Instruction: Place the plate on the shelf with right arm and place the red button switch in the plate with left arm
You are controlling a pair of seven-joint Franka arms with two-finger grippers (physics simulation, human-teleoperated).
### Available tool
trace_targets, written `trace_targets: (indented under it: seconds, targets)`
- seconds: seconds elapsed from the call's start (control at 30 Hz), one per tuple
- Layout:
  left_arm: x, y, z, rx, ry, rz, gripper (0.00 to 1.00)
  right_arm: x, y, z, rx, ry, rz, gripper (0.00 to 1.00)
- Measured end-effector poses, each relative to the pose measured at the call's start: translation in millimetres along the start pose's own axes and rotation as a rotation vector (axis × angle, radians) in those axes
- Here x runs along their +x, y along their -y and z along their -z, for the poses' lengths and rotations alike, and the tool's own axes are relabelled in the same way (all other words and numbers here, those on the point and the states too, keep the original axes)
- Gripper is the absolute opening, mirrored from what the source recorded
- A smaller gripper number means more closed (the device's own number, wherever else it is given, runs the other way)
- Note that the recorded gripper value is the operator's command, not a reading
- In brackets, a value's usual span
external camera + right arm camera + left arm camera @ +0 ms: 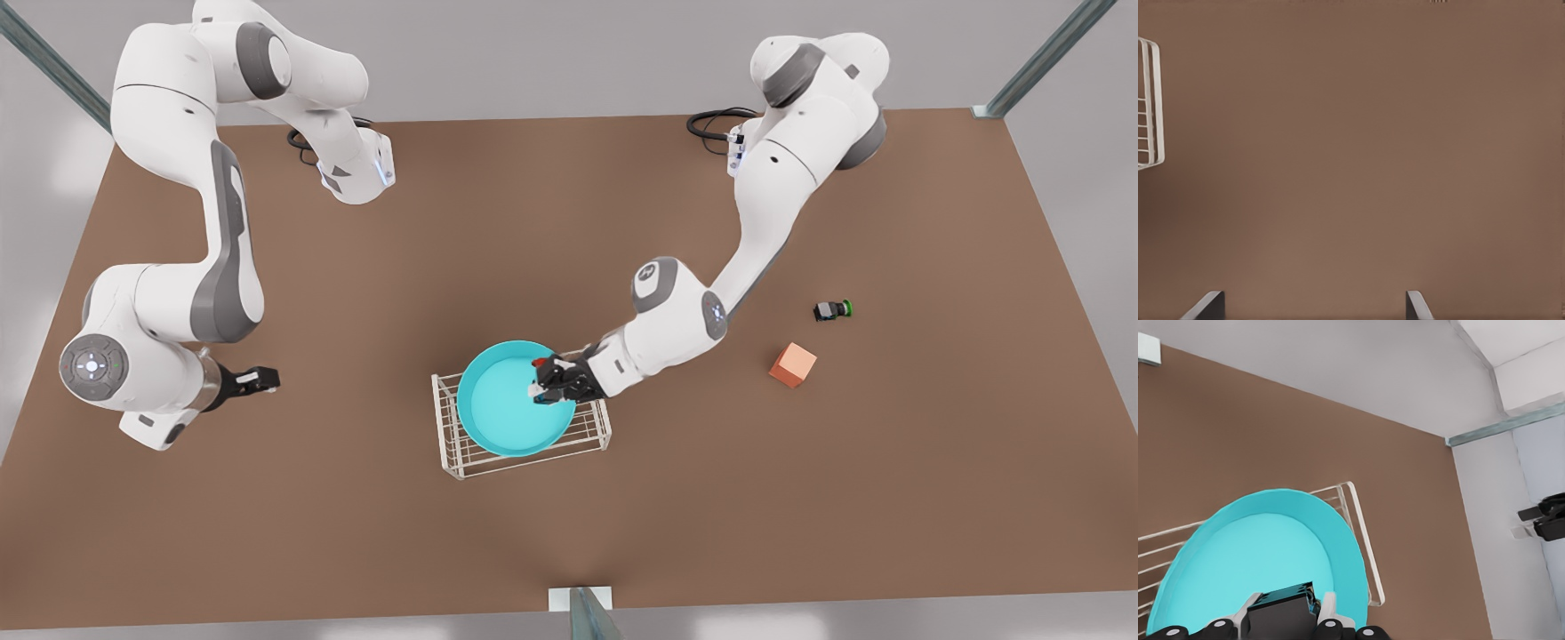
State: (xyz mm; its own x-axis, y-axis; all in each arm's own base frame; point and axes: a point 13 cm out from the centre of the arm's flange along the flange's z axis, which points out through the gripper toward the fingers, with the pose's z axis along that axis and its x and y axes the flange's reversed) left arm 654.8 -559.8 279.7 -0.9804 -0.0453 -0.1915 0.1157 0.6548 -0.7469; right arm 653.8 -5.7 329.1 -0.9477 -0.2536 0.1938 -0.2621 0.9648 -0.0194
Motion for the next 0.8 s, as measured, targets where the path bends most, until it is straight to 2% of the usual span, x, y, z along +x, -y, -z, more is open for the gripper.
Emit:
trace_targets:
  seconds: [0.03, 0.07, 0.2, 0.27, 0.33, 0.37, 0.43, 0.53, 0.57, 0.6, 0.63, 0.8]
  targets:
    - [-3.2, -0.8, -3.3, 0.006, 0.018, 0.045, 0.92, -0.3, 0.0, -0.2, 0.0, 0.001, 0.0, 1.0]
    - [-6.4, -1.2, -4.4, 0.013, 0.034, 0.084, 1.0, -0.5, 0.2, -0.4, 0.0, 0.001, 0.0, 1.0]
    - [-14.8, -0.6, -3.1, 0.024, 0.079, 0.177, 1.0, -1.2, 0.6, -0.3, -0.001, 0.004, 0.0, 1.0]
    - [-28.2, 4.4, 28.5, -0.057, 0.092, 0.086, 1.0, -0.8, 1.3, -0.4, -0.001, 0.003, 0.0, 1.0]
    - [-54.5, 0.2, 110.7, -0.256, 0.081, -0.07, 1.0, 0.1, 4.6, -0.7, -0.002, 0.003, -0.005, 1.0]
    - [-72.1, -36.0, 158.4, -0.384, 0.067, -0.089, 1.0, 0.2, 5.2, -0.7, -0.002, 0.004, -0.006, 1.0]
    - [-96.0, -126.0, 252.3, -0.599, 0.026, -0.028, 1.0, -0.2, 4.9, -0.8, -0.002, 0.004, -0.005, 1.0]
    - [-104.1, -224.7, 374.6, -0.822, -0.011, 0.154, 1.0, -0.6, 5.5, -2.5, -0.003, 0.003, -0.005, 1.0]
    - [-82.4, -248.3, 420.4, -0.876, -0.031, 0.232, 1.0, -0.7, 5.7, -3.0, -0.003, 0.002, -0.005, 1.0]
    - [-28.0, -261.8, 449.3, -0.89, -0.082, 0.286, 1.0, -0.9, 5.3, -3.6, -0.003, 0.001, -0.004, 1.0]
    - [0.3, -263.4, 463.3, -0.873, -0.105, 0.303, 1.0, -1.1, 4.8, -4.2, -0.003, 0.0, -0.003, 1.0]
    - [8.0, -239.0, 439.1, -0.814, -0.176, 0.194, 1.0, -1.6, 3.5, -4.8, -0.004, 0.0, -0.001, 1.0]
